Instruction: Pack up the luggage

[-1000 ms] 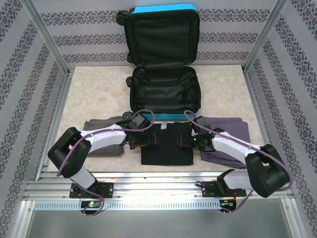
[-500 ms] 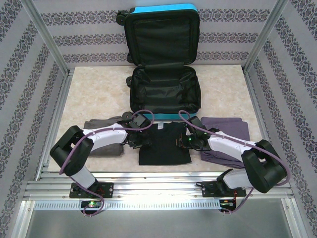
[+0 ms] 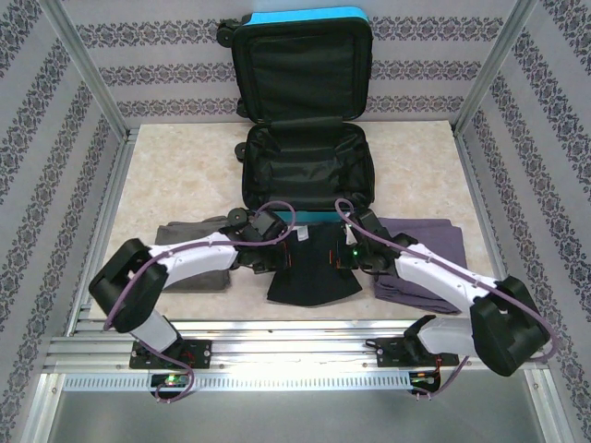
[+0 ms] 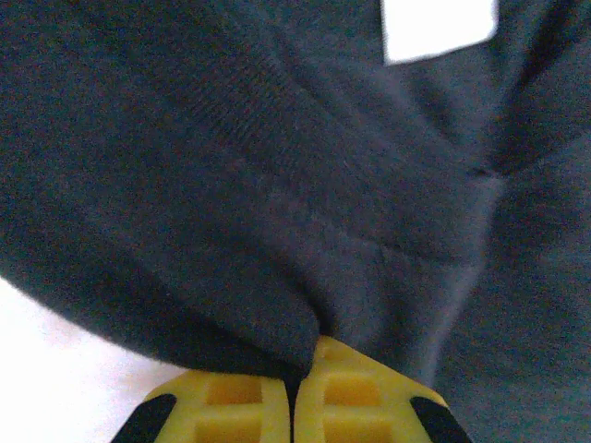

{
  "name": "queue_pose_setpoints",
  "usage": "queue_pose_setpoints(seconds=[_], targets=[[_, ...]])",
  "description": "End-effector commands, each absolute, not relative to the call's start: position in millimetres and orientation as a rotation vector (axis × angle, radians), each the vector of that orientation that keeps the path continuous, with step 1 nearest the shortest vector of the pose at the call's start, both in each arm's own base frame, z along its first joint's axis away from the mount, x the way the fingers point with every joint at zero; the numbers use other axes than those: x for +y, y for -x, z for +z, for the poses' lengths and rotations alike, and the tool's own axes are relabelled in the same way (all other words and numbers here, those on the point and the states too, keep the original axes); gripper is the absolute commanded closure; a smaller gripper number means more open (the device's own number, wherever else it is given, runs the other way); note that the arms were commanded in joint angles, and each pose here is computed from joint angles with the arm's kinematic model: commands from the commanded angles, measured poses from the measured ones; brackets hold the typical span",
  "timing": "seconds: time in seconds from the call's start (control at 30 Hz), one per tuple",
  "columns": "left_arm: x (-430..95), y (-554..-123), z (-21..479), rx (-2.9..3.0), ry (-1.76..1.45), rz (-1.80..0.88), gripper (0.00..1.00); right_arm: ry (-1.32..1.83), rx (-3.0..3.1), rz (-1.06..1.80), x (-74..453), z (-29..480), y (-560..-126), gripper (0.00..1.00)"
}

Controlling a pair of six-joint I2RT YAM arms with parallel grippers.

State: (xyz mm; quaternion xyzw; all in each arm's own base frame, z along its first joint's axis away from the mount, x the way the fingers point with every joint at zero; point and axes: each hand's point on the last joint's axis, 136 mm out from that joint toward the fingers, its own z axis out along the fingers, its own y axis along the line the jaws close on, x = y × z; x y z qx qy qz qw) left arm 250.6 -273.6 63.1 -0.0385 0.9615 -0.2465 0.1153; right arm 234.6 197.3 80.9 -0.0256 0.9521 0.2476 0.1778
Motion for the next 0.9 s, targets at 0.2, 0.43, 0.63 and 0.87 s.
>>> queue_pose_setpoints(seconds=[0.2, 0.43, 0.63, 0.87], targets=[[-275, -277, 179, 2.543, -0.058, -0.746, 1.00, 0.210, 2.497, 0.809, 219, 170, -251, 1.00], [-264, -300, 225, 2.446, -0.096, -0.721, 1.00, 0.233, 2.345, 0.862, 230, 226, -285, 1.00], [-254, -332, 256, 2.333, -0.077, -0.700, 1.00, 0.216, 2.238, 0.882, 238, 263, -332, 1.00], [-245, -392, 284, 2.196, -0.071, -0.639, 1.00, 0.196, 2.199, 0.921, 245, 274, -396, 1.00]])
